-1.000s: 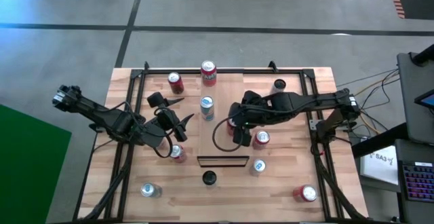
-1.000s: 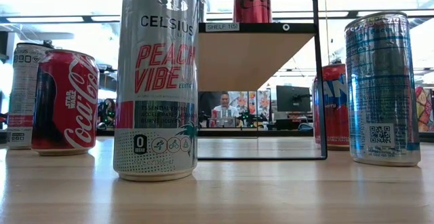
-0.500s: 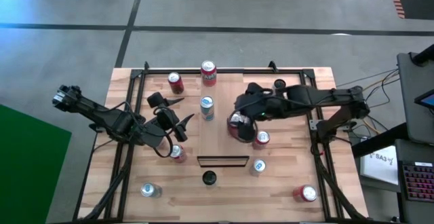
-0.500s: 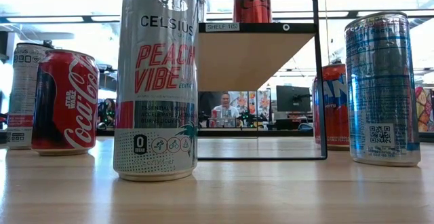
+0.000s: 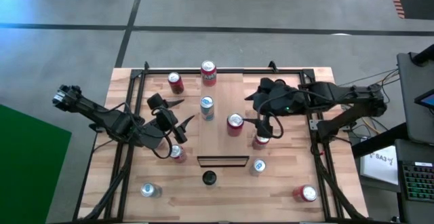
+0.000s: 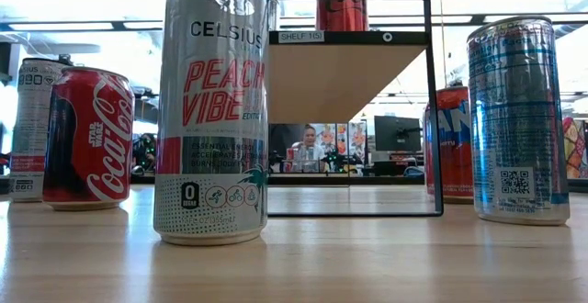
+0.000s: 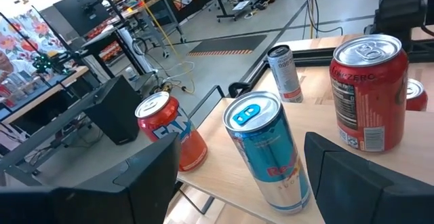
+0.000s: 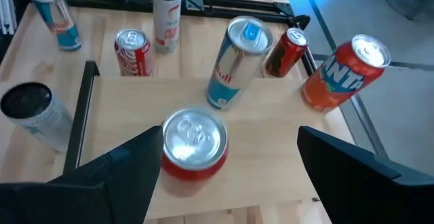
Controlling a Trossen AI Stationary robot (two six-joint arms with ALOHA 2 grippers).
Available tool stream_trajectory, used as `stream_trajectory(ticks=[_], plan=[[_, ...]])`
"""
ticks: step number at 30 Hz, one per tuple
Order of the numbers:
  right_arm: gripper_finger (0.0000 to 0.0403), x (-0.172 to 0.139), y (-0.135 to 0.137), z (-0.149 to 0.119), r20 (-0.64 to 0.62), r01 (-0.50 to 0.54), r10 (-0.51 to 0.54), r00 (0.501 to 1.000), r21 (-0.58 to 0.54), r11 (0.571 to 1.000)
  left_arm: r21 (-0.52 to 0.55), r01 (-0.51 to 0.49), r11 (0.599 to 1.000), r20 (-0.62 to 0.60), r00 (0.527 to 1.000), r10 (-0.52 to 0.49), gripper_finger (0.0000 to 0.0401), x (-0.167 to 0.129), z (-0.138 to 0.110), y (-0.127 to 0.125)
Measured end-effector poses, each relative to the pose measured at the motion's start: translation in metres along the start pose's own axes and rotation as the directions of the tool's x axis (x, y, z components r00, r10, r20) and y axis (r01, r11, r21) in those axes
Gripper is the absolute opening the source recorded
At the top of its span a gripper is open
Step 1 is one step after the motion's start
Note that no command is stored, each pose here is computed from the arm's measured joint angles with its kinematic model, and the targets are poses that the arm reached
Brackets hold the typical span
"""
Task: Place canned beverage on shelf
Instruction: Put the red and black soda can on the right shelf
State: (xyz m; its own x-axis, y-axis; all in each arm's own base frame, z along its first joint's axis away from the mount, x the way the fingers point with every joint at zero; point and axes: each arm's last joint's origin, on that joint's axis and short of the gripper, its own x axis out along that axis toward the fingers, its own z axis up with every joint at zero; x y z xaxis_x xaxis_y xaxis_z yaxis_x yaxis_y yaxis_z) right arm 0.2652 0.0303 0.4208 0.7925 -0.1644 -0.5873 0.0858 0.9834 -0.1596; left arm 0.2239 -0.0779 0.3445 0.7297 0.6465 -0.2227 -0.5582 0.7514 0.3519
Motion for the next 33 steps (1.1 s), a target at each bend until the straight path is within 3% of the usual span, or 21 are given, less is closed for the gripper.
stream_trajectory(ticks=[4,8,19,33], plan=[[0.0319,0.002,0.0,-0.023,0.037,-0.001,0.001,0.999,-0.004,1.0,-0.005,0.001,1.0,0.001,1.0,-0.001,0.0279,0.0,0.0,0.0],[0.0272,0.002,0.0,-0.047,0.051,0.0,0.001,0.999,-0.008,1.0,-0.005,0.001,1.0,0.001,1.0,-0.001,0.0279,0.0,0.0,0.0],[0.0024,0.024,0.006,-0.103,0.061,0.002,-0.003,0.998,0.018,1.0,-0.008,0.001,1.0,0.002,1.0,-0.001,0.0279,0.0,0.0,0.0],[0.0009,0.067,0.007,-0.115,0.066,0.038,-0.039,0.997,0.011,0.999,-0.013,0.001,1.0,0.005,1.0,-0.001,0.0279,0.0,0.001,0.0]])
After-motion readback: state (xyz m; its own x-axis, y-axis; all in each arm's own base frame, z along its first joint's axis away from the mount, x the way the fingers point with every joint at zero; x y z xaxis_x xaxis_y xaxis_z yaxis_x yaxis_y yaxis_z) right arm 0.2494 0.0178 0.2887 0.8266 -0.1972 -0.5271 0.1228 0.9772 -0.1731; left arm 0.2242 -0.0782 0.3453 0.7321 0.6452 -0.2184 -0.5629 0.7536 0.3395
